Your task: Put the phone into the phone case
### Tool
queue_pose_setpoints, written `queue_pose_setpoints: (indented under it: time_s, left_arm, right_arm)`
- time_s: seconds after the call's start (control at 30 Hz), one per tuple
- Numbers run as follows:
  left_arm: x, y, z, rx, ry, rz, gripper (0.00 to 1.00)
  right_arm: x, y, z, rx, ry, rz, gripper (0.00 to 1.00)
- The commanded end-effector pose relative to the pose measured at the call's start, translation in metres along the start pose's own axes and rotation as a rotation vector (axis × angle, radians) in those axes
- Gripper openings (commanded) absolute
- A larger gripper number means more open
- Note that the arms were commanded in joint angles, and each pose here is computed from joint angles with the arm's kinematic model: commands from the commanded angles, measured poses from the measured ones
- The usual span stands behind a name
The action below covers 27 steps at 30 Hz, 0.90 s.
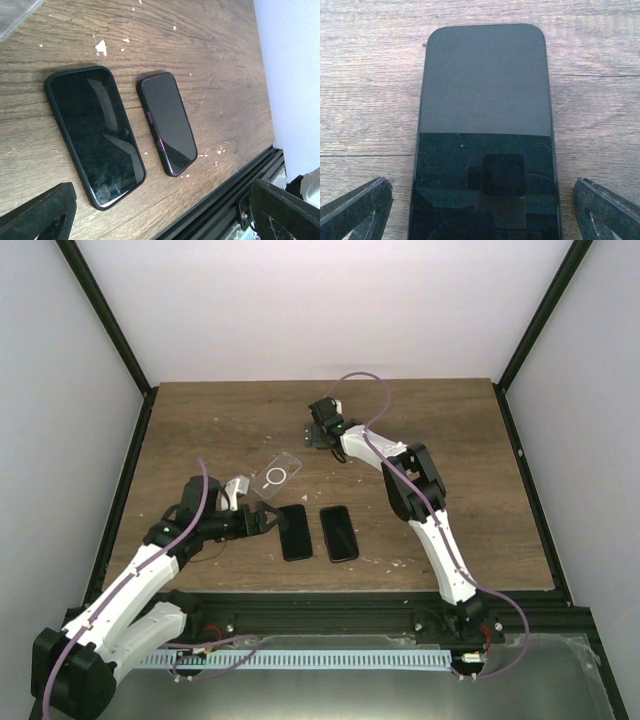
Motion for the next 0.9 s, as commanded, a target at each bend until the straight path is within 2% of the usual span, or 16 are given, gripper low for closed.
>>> queue_pose_setpoints:
  time_s: [0.0,0.23,0.4,0.57,0.73,0.87]
  left_arm:
    - [-0.001,-0.001,0.000,-0.009,0.008,0.015,0.96]
    - [0.002,-0.010,-0.014,0.000,-0.043,0.023,0.96]
    - [0.003,-0.004,-0.024,0.008,-0.082,-0.039,0.96]
    - [-0.006,0.007,-0.048,0.012,-0.129,-0.133,0.96]
    - [-0.014,0.030,-0.090,0.107,-0.190,-0.197,0.94]
    - [-0.026,0.064,-0.120,0.167,-0.250,-0.293,0.92]
  right_arm:
    - [-0.014,-0.014,0.028,0.061,0.088,0.081,0.99]
    - [-0.014,-0.018,0.037,0.112,0.126,0.104,0.88]
    - [-0.012,-0.017,0.039,0.141,0.138,0.086,0.77]
    - [0.010,-0.018,0.034,0.159,0.113,0.059,0.76]
    - [0.033,-0.031,0.043,0.164,0.102,0.037,0.76]
    - [0.048,-0.041,0.060,0.152,0.122,-0.003,0.76]
Point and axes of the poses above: each gripper's point midway between its finger pads, its own x axis back along the fingers, its own y axis along the line the jaws close on, z = x × y, the point moved 1 cm from there along x, back along the fingers, and after that the axes turned 6 degrees about x, right-handed, at the moved point
